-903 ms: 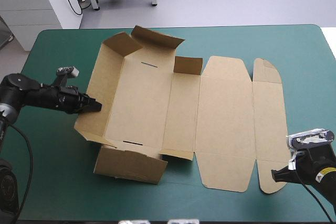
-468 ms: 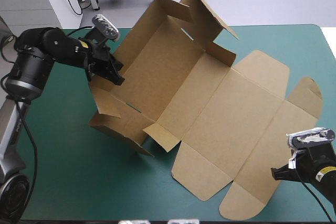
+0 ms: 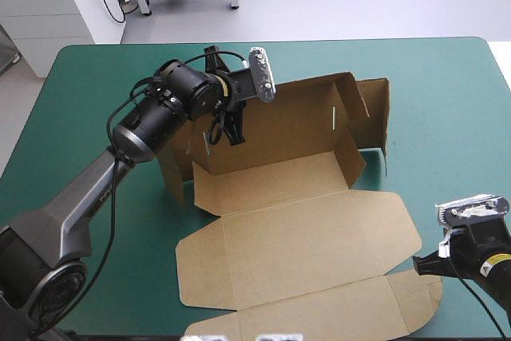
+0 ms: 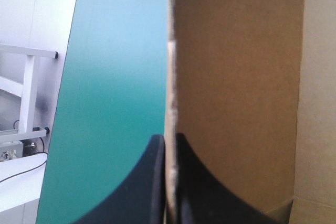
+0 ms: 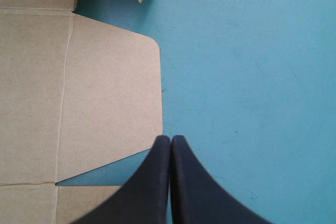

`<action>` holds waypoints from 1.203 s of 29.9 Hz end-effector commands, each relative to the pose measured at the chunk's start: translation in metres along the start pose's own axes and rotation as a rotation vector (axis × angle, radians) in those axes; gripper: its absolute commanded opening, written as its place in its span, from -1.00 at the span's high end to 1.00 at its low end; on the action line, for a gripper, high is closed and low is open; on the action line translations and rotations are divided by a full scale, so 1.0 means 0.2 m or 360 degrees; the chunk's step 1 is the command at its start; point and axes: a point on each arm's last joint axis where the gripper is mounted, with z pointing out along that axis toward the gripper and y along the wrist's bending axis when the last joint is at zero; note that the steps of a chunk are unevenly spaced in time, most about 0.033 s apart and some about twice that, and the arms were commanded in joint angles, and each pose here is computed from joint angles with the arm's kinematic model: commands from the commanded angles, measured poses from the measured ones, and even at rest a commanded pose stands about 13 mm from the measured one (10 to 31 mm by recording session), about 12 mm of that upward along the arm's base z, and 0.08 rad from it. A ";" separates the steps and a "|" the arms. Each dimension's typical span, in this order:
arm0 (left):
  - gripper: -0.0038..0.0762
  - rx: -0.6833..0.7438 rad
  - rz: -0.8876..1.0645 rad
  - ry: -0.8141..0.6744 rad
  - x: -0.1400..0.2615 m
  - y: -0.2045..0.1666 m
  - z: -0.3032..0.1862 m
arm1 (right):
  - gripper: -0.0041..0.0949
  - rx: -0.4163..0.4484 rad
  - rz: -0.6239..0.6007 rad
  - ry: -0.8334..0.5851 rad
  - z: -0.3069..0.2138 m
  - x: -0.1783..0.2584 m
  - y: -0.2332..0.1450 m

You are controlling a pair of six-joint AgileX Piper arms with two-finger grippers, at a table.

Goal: Fold the box

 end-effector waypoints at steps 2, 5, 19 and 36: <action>0.92 -0.0209 0.0031 -0.0140 -0.04 0.07 -0.18 | 0.96 0.0031 0.0000 -0.0105 -0.03 -0.05 -0.01; 0.92 -0.0201 0.0079 -0.0137 -0.03 0.07 -0.21 | 0.96 0.0030 0.0001 -0.0102 -0.03 -0.05 -0.01; 0.92 -0.0467 0.0312 -0.0436 0.11 -0.14 -0.20 | 0.96 0.0030 0.0028 -0.0113 -0.03 -0.05 -0.01; 0.92 -0.0595 0.0565 -0.0523 0.21 -0.28 -0.16 | 0.96 0.0025 0.0112 -0.0193 -0.07 -0.09 -0.02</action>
